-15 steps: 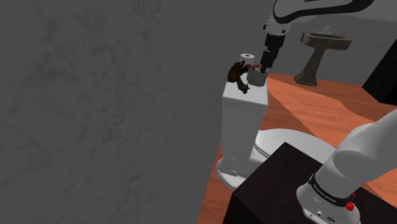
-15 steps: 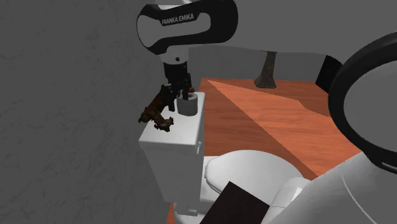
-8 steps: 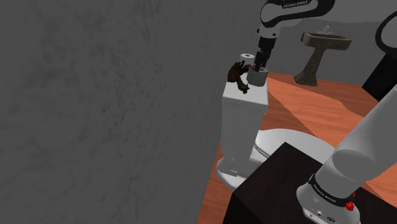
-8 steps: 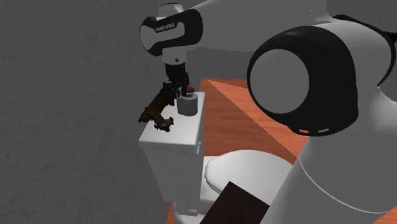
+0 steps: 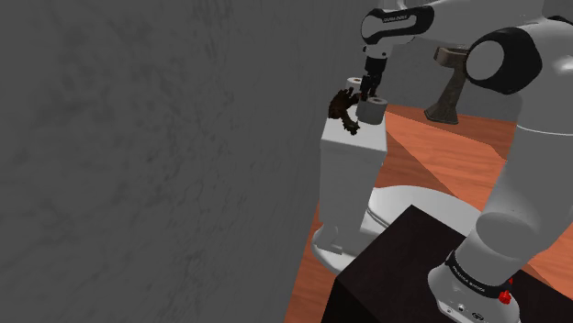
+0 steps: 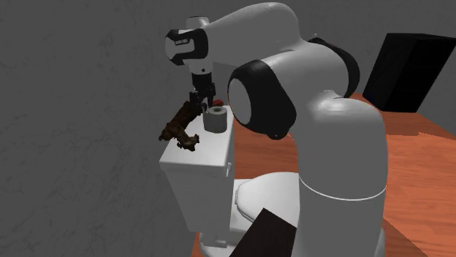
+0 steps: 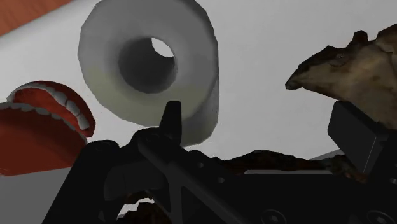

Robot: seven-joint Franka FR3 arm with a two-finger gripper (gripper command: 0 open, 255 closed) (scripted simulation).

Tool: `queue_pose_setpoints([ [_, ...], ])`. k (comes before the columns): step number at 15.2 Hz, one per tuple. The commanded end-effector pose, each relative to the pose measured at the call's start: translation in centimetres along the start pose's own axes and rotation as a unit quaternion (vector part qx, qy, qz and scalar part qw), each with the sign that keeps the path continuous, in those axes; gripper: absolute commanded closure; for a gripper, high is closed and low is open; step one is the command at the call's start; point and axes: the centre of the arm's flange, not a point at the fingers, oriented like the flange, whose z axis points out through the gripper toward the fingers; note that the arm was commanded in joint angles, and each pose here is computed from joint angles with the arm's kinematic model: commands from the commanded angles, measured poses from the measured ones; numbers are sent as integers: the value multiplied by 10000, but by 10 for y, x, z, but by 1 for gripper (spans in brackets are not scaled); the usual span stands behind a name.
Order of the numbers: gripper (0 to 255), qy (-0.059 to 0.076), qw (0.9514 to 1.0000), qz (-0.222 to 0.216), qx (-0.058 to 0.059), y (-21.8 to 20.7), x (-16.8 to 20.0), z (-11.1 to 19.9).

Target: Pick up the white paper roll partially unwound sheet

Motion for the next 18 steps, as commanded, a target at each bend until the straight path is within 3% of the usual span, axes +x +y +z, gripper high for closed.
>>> queue_pose_setpoints([
  [1, 0, -5, 10000, -7, 21, 21, 15, 7],
  [3, 0, -11, 10000, -5, 40, 40, 29, 14],
  [12, 0, -11, 10000, -5, 40, 40, 30, 54],
  [13, 255, -11, 10000, -5, 40, 40, 30, 54],
  [18, 255, -11, 10000, -5, 41, 39, 30, 53],
])
